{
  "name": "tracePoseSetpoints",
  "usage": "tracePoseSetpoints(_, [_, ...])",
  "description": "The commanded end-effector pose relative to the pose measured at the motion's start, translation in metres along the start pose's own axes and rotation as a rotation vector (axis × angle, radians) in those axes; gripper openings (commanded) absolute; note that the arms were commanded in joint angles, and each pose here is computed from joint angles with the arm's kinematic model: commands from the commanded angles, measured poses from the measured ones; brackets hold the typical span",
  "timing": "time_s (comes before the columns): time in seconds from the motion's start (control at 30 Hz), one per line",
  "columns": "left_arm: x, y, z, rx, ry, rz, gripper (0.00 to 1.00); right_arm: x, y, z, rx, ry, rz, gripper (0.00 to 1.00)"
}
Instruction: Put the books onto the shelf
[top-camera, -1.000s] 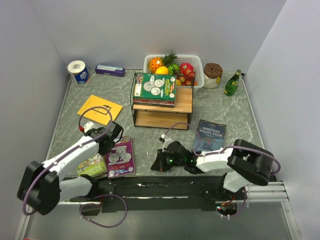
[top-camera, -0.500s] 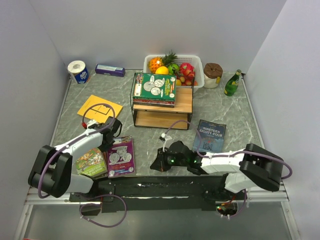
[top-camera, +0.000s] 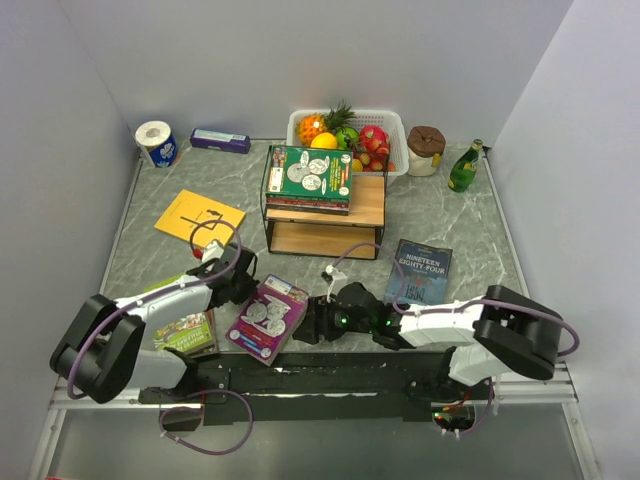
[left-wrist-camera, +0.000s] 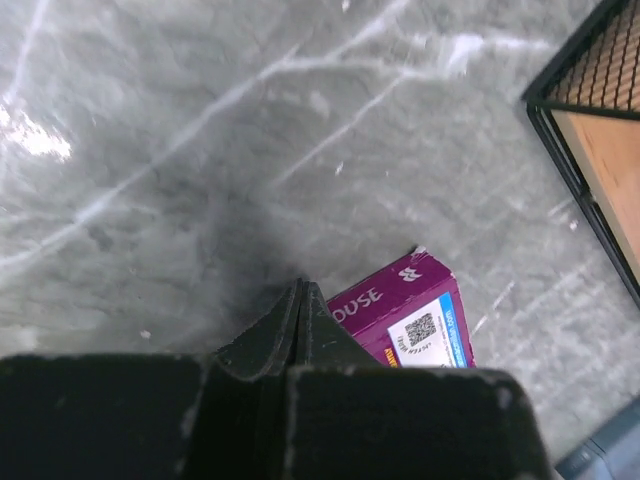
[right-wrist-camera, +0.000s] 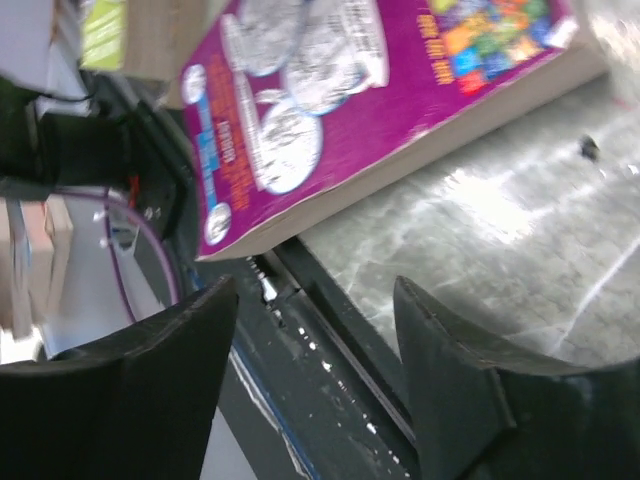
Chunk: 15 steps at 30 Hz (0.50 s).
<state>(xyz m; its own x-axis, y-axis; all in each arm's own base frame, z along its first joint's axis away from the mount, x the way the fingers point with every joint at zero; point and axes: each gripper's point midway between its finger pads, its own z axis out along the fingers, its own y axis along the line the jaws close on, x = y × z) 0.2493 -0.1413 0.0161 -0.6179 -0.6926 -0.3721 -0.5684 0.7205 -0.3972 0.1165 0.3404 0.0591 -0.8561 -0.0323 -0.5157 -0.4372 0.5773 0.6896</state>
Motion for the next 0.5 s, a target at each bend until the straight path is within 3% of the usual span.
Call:
tracePoseSetpoints(0.0, [0.038, 0.051, -0.004, -0.132, 0.144, 0.003, 0.01, -0.009, 0.005, 0.014, 0.007, -0.044, 0.147, 0.74])
tracePoseSetpoints(0.3, [0.052, 0.06, -0.016, -0.086, 0.18, -0.016, 0.02, 0.001, -0.005, 0.056, 0.035, -0.022, 0.414, 0.77])
tracePoseSetpoints(0.47, [0.058, 0.057, -0.02, -0.05, 0.195, -0.017, 0.02, -0.002, -0.002, 0.069, 0.046, -0.027, 0.443, 0.77])
